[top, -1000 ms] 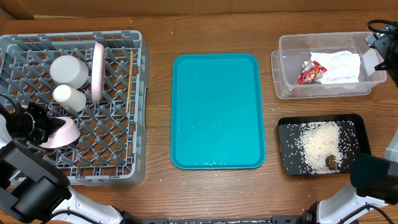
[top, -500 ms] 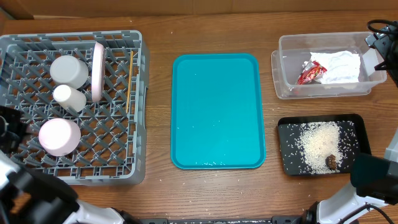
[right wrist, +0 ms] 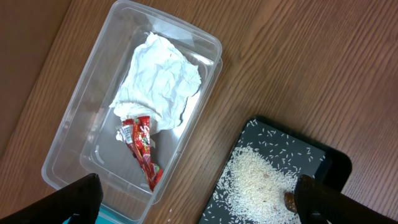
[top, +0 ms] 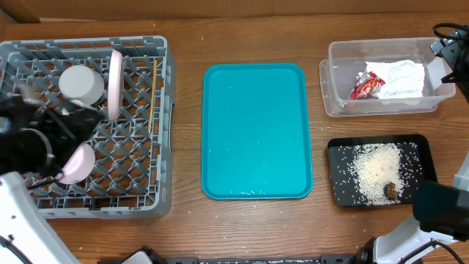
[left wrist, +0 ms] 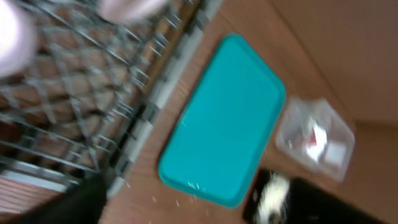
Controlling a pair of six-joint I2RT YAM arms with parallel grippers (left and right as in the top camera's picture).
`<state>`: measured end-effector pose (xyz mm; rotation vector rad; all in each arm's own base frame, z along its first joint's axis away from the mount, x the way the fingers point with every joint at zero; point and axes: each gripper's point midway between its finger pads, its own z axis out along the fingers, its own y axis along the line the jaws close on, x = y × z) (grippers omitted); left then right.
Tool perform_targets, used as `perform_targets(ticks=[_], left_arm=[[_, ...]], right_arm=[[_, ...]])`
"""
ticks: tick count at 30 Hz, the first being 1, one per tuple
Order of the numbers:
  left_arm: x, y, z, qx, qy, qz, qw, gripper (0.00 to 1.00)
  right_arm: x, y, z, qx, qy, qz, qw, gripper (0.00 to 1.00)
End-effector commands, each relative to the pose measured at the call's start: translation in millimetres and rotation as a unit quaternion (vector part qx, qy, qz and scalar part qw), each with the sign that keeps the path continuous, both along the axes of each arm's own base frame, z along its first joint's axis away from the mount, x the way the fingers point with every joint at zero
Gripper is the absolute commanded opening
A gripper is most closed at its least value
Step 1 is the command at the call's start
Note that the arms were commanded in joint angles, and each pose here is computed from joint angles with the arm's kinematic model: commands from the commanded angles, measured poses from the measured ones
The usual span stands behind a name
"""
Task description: Sort waste into correct bins and load items into the dishwasher
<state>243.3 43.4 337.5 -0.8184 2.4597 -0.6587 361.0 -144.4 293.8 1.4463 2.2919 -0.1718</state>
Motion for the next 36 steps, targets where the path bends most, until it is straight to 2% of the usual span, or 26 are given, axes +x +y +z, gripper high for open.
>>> perform_targets(ticks=[1, 7, 16, 22, 25, 30, 33, 36], left_arm=[[-3, -32, 10, 0.006, -0.024, -0.066, 0.998, 1.00], [-4, -59, 10, 0.010, -0.024, -0.124, 0.992, 1.00], [-5, -40, -4, 0.062, 0.008, -0.105, 0.992, 1.00], [-2, -62, -36, 0.088, 0.018, -0.204, 0.975, 1.00], [17, -78, -56, 0.118, -0.030, -0.247, 0.961, 1.00], [47, -94, -85, 0.194, -0.153, -0.263, 0.933, 1.00], [46, -103, -99, 0.210, -0.213, -0.265, 0.917, 1.00], [31, -106, -120, 0.213, -0.227, -0.267, 0.912, 1.00]], right_arm=[[-1, -2, 9, -0.011, -0.011, -0.001, 1.000, 1.00], [-1, -2, 9, -0.011, -0.011, -0.001, 1.000, 1.00], [-1, -2, 9, -0.011, -0.011, -0.001, 1.000, 1.00], [-1, -2, 9, -0.011, -0.011, -0.001, 1.000, 1.00], [-1, -2, 9, -0.011, -0.011, -0.001, 1.000, 1.00], [-1, -2, 9, -0.011, -0.011, -0.001, 1.000, 1.00], [-1, -2, 9, -0.011, -0.011, -0.001, 1.000, 1.00], [-1, -2, 9, -0.011, -0.011, -0.001, 1.000, 1.00]])
